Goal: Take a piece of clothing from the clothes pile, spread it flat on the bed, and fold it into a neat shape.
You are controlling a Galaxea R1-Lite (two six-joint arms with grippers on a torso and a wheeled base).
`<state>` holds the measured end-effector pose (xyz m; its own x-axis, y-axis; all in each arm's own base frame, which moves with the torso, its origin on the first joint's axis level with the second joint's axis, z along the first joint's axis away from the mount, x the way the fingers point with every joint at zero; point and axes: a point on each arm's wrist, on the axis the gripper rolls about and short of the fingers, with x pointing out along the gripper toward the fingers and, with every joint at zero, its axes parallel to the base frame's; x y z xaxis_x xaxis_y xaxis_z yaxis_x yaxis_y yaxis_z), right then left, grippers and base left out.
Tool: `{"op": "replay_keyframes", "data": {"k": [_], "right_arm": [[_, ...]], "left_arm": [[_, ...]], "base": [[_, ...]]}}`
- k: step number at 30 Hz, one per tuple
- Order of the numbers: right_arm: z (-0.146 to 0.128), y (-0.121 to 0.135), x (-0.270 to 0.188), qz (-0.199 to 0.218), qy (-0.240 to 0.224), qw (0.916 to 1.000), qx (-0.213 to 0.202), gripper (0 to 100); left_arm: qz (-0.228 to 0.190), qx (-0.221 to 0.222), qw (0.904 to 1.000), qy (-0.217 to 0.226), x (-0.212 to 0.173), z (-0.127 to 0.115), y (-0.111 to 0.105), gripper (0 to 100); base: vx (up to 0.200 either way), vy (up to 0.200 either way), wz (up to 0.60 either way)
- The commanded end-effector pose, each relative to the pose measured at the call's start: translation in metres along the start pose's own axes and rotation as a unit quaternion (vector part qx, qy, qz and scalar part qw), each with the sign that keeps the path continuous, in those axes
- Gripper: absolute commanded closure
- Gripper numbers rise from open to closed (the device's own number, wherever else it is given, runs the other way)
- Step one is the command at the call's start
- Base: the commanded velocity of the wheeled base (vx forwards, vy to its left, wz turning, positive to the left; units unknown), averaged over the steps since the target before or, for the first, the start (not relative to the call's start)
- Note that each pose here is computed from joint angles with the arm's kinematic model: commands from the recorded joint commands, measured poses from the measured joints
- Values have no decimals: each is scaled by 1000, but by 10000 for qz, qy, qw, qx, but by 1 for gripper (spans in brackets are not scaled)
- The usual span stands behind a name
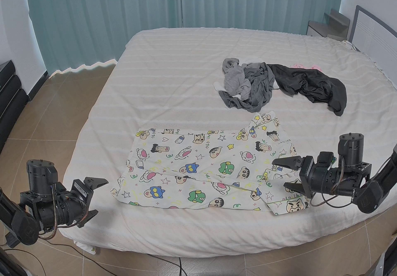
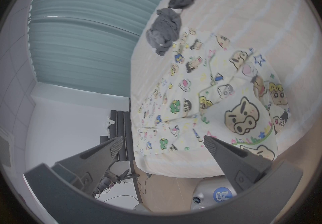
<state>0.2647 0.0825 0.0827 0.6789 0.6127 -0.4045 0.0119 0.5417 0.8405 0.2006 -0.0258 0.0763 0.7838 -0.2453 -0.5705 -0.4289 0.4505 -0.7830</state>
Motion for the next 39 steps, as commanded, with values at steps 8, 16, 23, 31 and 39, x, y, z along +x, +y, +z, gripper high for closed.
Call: {"op": "replay_keyframes", "data": {"k": [8,16,23,31,39], "right_arm": [[8,-67,42,-911,157,9934,676,0],[11,-79,48,-889,61,9936,694,0],[13,-78,49,-793,1,9947,660,0],[-3,-16,-6,165,-324,9993,80,0],[-13,17,-48,741,-590,9951,-292,0]], "left_arm": [[31,-7,10000,13,1,0,1,0],[66,-5,10000,29,4,0,2,0],[79,-16,10000,35,5,0,3,0],[-45,19,10000,-39,3,1,-1,0],[-178,136,9997,99,-2,-8,-4,0]], "base": [[0,0,0],[0,0,0],[0,0,0],[0,0,0],[0,0,0]]}}
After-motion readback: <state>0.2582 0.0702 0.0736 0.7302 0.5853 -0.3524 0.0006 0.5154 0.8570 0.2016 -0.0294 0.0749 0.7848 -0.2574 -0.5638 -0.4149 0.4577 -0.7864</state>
